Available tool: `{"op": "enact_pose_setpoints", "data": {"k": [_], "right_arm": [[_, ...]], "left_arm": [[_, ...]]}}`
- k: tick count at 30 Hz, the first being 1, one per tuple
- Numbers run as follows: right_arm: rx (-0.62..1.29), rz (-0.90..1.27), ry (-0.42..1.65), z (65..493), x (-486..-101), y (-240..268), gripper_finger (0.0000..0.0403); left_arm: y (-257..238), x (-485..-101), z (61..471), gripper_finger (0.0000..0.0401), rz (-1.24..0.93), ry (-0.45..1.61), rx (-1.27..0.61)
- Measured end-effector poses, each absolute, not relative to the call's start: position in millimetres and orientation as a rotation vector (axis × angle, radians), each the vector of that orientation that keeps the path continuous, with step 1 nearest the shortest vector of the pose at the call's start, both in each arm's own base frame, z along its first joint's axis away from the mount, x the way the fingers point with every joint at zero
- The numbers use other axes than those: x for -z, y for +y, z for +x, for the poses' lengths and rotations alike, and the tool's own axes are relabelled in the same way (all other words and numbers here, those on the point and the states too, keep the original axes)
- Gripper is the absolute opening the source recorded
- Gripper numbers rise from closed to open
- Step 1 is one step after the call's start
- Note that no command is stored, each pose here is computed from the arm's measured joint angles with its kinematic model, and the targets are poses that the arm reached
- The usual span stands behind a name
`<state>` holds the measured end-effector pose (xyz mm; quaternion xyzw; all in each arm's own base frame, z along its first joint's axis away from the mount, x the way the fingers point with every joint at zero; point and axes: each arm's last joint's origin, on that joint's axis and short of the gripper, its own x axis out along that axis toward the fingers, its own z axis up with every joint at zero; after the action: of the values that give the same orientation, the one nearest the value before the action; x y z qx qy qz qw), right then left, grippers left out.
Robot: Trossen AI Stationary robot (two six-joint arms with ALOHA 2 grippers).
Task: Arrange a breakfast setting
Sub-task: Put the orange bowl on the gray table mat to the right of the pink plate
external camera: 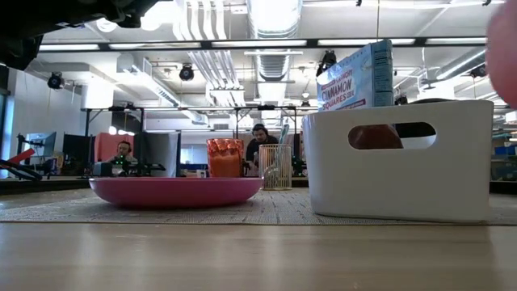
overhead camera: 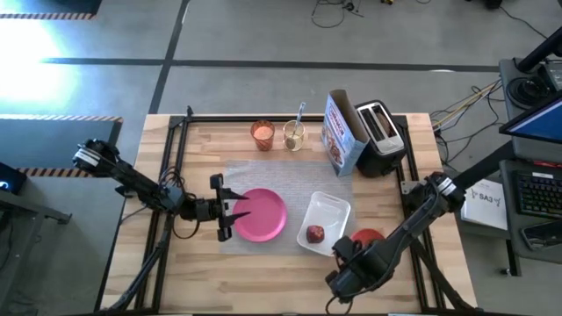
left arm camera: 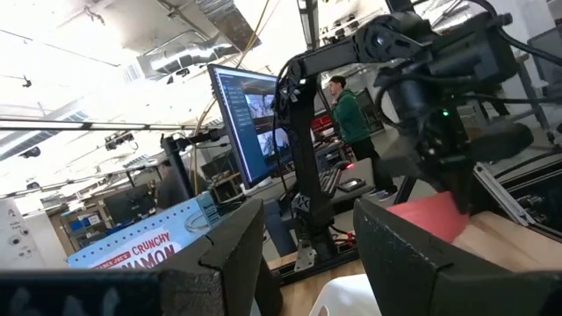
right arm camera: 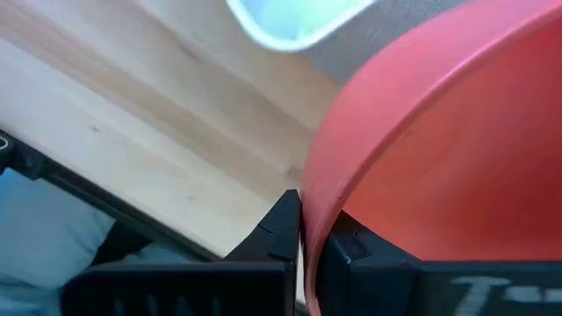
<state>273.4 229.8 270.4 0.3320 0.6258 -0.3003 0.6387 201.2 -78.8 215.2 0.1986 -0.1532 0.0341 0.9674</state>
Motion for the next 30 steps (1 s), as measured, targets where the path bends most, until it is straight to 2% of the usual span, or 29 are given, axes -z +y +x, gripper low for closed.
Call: {"op": "enact_pose_setpoints", "data": {"k": [9, 19, 26, 30], "right_arm": [[0.558, 0.428, 1.240, 302.4, -288.7, 195.9, 0.0008], [0.570, 0.016, 1.132, 346.3, -291.7, 118.9, 0.0008], [0.529, -0.119, 1.042, 390.3, -280.0, 71.3, 0.0008], [0.524, -0.160, 1.065, 405.0, -265.3, 53.3, 0.0008]], "left_arm": [[-78.8, -215.1, 201.2, 0.0162, 0.402, -0.309, -0.069], [-78.6, -215.1, 201.3, 0.0162, 0.402, -0.309, -0.070], [-78.6, -215.0, 201.3, 0.0162, 0.402, -0.308, -0.070], [-78.6, -214.5, 201.4, 0.0162, 0.401, -0.303, -0.069]]}}
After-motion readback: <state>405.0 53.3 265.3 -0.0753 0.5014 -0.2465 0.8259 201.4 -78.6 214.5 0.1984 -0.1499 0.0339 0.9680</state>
